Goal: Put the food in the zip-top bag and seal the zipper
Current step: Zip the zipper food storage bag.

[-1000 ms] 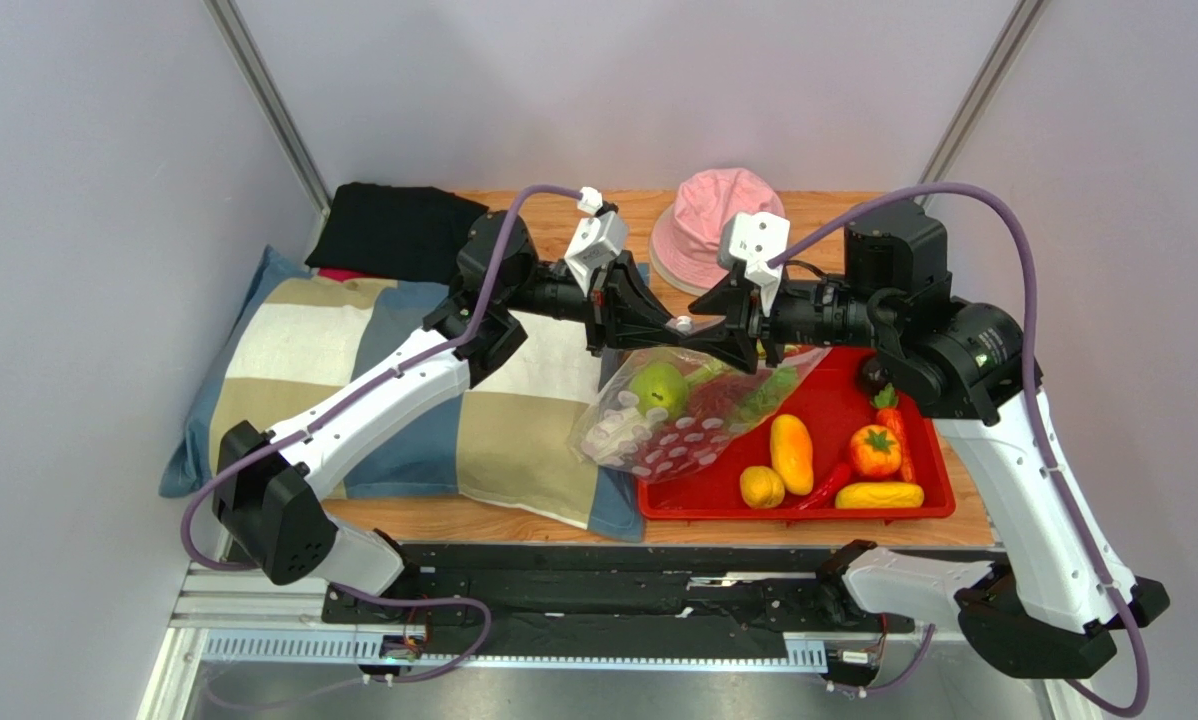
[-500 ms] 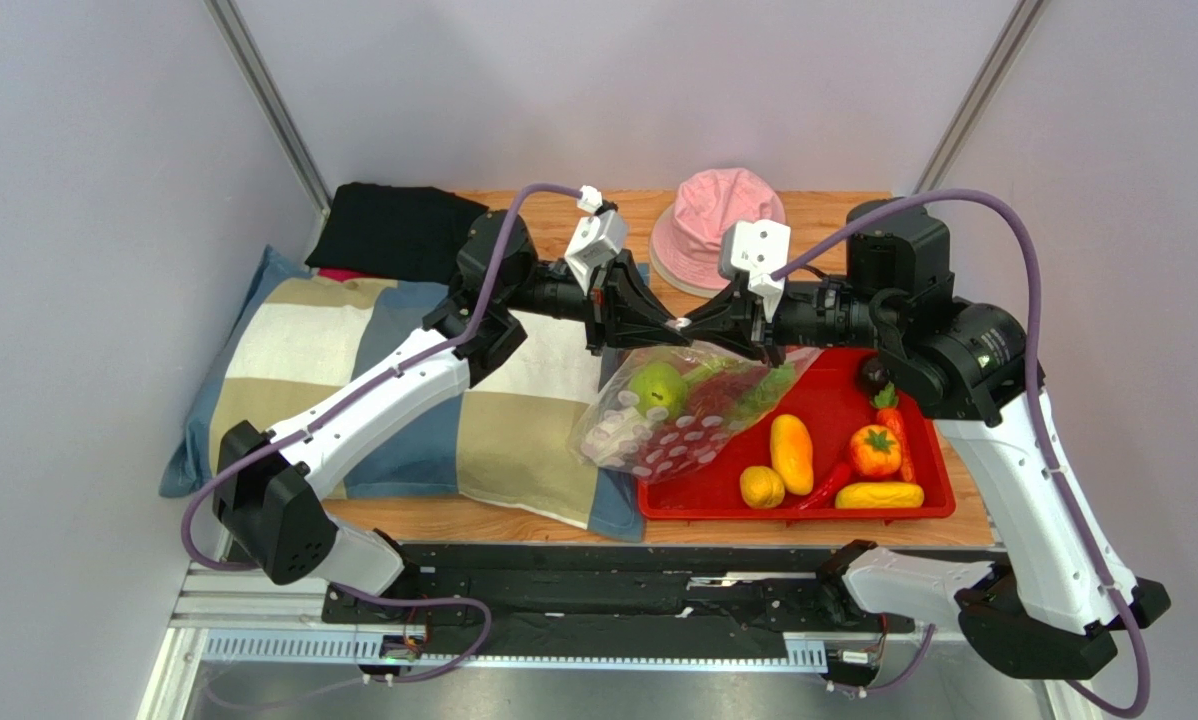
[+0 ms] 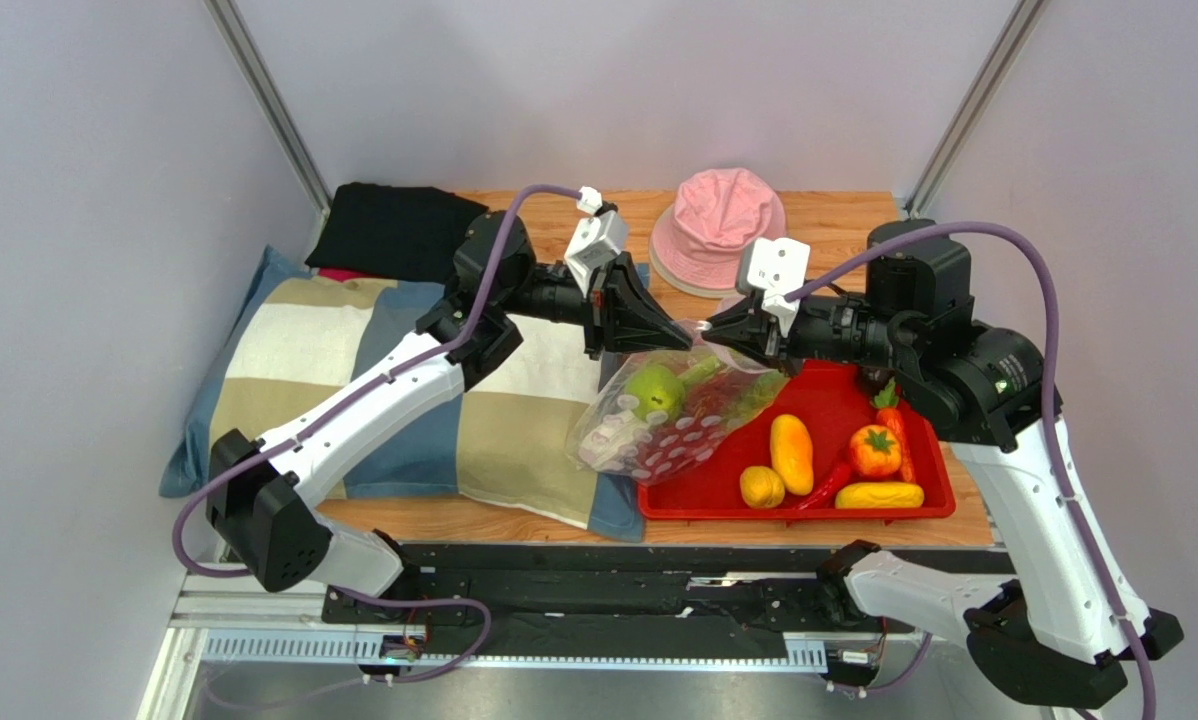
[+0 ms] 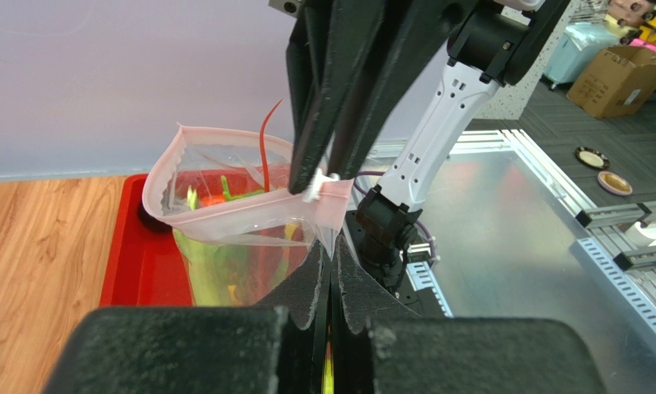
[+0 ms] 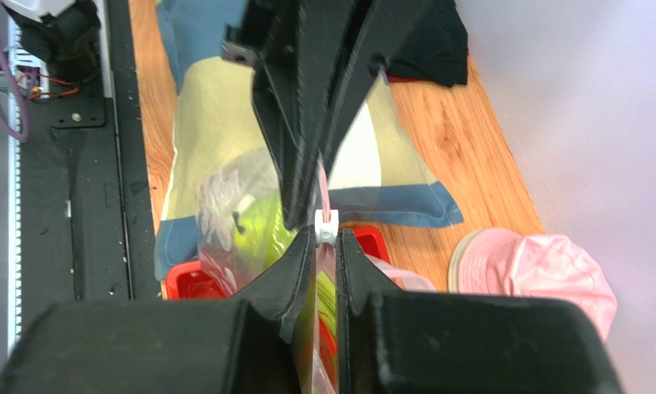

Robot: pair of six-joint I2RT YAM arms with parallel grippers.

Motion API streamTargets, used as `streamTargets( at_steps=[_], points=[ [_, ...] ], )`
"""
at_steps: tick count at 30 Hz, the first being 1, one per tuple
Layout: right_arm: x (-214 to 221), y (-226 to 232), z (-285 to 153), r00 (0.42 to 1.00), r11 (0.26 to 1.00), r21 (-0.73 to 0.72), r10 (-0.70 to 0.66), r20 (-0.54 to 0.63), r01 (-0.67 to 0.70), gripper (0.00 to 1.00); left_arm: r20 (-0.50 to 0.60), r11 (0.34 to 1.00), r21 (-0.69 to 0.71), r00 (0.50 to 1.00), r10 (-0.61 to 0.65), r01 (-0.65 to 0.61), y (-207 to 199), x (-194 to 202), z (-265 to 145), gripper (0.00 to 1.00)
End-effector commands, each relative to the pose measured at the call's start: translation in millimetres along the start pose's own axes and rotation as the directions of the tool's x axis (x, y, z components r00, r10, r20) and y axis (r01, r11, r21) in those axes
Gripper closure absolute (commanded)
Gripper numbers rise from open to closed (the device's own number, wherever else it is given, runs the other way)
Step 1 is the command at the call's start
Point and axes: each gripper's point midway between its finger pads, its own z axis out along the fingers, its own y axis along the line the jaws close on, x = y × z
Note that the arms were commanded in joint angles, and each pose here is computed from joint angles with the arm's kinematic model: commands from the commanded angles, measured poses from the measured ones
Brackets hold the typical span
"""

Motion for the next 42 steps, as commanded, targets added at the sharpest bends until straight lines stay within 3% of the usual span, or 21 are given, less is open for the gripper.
streamTargets(
  at_steps=[1,17,34,42],
  points=[
    [29.0,-9.8,-15.6,0.994,0.997,0.083,0.017,-0.105,-0.008,1.0,0.095,0.974,0.017,0.97,0.225,-0.227,-37.6,-70.0,-15.8,1.0],
    [71.9,-24.3,-47.0,0.971,0.983,0.184,0.049,-0.233,-0.005,1.0,0.127,0.948,-0.12,0.942,0.311,-0.296,-30.1,-100.9,-35.5,1.0],
    [139.7,-29.4,-91.1,0.902,0.954,0.293,0.177,-0.393,-0.059,1.0,0.148,0.937,-0.252,0.947,0.284,-0.242,1.5,-109.6,-60.0,1.0],
    [151.7,-31.5,-105.5,0.881,0.945,0.323,0.198,-0.429,-0.055,1.0,0.146,0.943,-0.231,0.95,0.275,-0.238,6.0,-106.7,-59.7,1.0]
  ],
)
